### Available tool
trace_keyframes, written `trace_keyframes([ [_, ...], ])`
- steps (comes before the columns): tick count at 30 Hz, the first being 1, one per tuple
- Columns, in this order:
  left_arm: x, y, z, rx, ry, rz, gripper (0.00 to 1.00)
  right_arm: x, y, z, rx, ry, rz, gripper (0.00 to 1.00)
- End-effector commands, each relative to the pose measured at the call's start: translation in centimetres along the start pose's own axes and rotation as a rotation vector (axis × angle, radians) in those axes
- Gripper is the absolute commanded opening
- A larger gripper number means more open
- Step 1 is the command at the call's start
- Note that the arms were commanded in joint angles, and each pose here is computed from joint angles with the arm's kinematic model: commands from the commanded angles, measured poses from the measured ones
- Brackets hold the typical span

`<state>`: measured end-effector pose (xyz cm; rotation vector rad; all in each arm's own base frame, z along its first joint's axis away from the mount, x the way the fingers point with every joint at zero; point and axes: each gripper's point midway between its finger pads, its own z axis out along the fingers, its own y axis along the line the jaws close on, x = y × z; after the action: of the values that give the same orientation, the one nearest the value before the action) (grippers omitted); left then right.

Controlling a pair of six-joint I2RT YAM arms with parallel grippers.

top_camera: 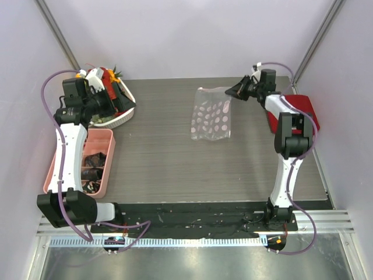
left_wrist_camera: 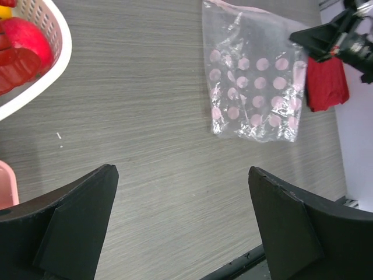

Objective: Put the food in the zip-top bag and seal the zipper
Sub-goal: Pick up the zipper food storage bag at the center of the board, then open the zipper of the food storage bag.

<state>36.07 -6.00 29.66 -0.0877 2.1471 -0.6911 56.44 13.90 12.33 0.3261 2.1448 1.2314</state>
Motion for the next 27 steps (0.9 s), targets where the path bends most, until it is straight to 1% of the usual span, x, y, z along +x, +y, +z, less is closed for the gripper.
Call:
trace_keyframes([
  [1,-2.7,-2.5,-1.1,0.08,-0.07,0.032,1.0,-4.6,12.2,-6.9,-0.1,-0.147,-0.442,0.01],
  [2,-2.9,-3.1,-1.1,0.113,-0.07,0.042,1.0,-4.4,14.1,-8.2,-0.114,-0.165,-0.509,0.01],
  [3,-2.9,-3.4,-1.2,0.133,-0.067,0.045,1.0,-3.4,15.7,-8.5,-0.137,-0.163,-0.634,0.01],
  [4,-3.2,-4.0,-1.4,0.157,-0.072,0.051,1.0,-2.5,16.9,-8.7,-0.15,-0.162,-0.698,0.01],
  [5,-3.5,-4.4,-1.4,0.169,-0.078,0.024,1.0,-1.8,17.1,-8.9,-0.143,-0.158,-0.757,0.01],
  [6,-3.7,-4.6,-1.5,0.177,-0.082,0.004,1.0,-1.2,19.2,-10.3,-0.144,-0.176,-0.828,0.01],
  [7,-4.2,-4.9,-1.5,0.184,-0.098,0.0,1.0,-0.2,19.4,-10.1,-0.123,-0.173,-0.949,0.01],
  [8,-4.5,-5.1,-1.6,0.189,-0.107,-0.029,1.0,0.4,20.2,-10.5,-0.112,-0.185,-1.025,0.01],
  [9,-4.8,-5.5,-1.8,0.198,-0.115,-0.029,1.0,1.3,21.8,-11.8,-0.111,-0.204,-1.105,0.01],
  [10,-5.2,-5.8,-2.0,0.204,-0.132,-0.023,1.0,1.7,20.6,-11.9,-0.039,-0.209,-1.261,0.01],
  [11,-5.3,-6.0,-2.1,0.21,-0.133,-0.035,1.0,3.9,21.8,-11.4,-0.054,-0.199,-1.356,0.01],
  [12,-5.3,-6.1,-2.1,0.21,-0.134,-0.036,1.0,4.6,23.2,-12.8,-0.042,-0.239,-1.465,0.01],
  [13,-4.7,-6.3,-1.8,0.206,-0.107,-0.046,1.0,6.0,20.5,-12.2,0.04,-0.202,-1.572,0.01],
  [14,-4.3,-6.0,-1.6,0.189,-0.085,-0.044,1.0,7.6,21.3,-11.8,0.024,-0.226,-1.654,0.01],
  [15,-3.9,-5.6,-1.3,0.148,-0.072,-0.052,1.0,8.6,22.0,-12.8,0.03,-0.259,-1.722,0.01],
  [16,-2.4,-5.2,-0.7,0.129,-0.01,-0.078,1.0,10.2,18.5,-12.2,0.111,-0.2,-1.823,0.01],
  [17,-1.7,-5.0,-0.4,0.119,0.011,-0.081,1.0,11.8,19.5,-11.8,0.106,-0.245,-1.899,0.01],
  [18,-0.3,-4.2,0.3,0.098,0.044,-0.109,1.0,12.8,18.7,-11.7,0.137,-0.251,-1.953,0.01],
  [19,0.3,-4.0,0.4,0.097,0.058,-0.128,1.0,14.8,15.8,-11.4,0.172,-0.204,-2.004,0.01],
  [20,1.2,-4.0,0.7,0.109,0.081,-0.157,1.0,15.0,16.7,-11.6,0.227,-0.288,-2.082,0.01],
  [21,2.9,-3.5,1.4,0.112,0.128,-0.212,1.0,15.8,16.2,-11.6,0.241,-0.3,-2.116,0.01],
  [22,3.8,-3.6,1.8,0.127,0.155,-0.229,1.0,17.4,13.8,-11.2,0.265,-0.256,-2.14,0.01],
  [23,4.9,-3.4,2.6,0.126,0.196,-0.253,1.0,16.9,14.3,-11.6,0.325,-0.327,-2.171,0.01],
  [24,6.7,-3.2,3.2,0.133,0.251,-0.292,1.0,18.1,14.4,-11.4,0.324,-0.345,-2.194,0.01],
  [25,7.5,-3.4,3.5,0.152,0.284,-0.318,1.0,19.1,12.7,-11.5,0.343,-0.338,-2.216,0.01],
  [26,8.0,-3.2,3.9,0.157,0.296,-0.346,1.0,19.0,13.8,-11.7,0.356,-0.448,-2.221,0.01],
  [27,9.2,-2.9,4.4,0.159,0.321,-0.388,1.0,19.4,13.7,-11.9,0.382,-0.475,-2.261,0.01],
])
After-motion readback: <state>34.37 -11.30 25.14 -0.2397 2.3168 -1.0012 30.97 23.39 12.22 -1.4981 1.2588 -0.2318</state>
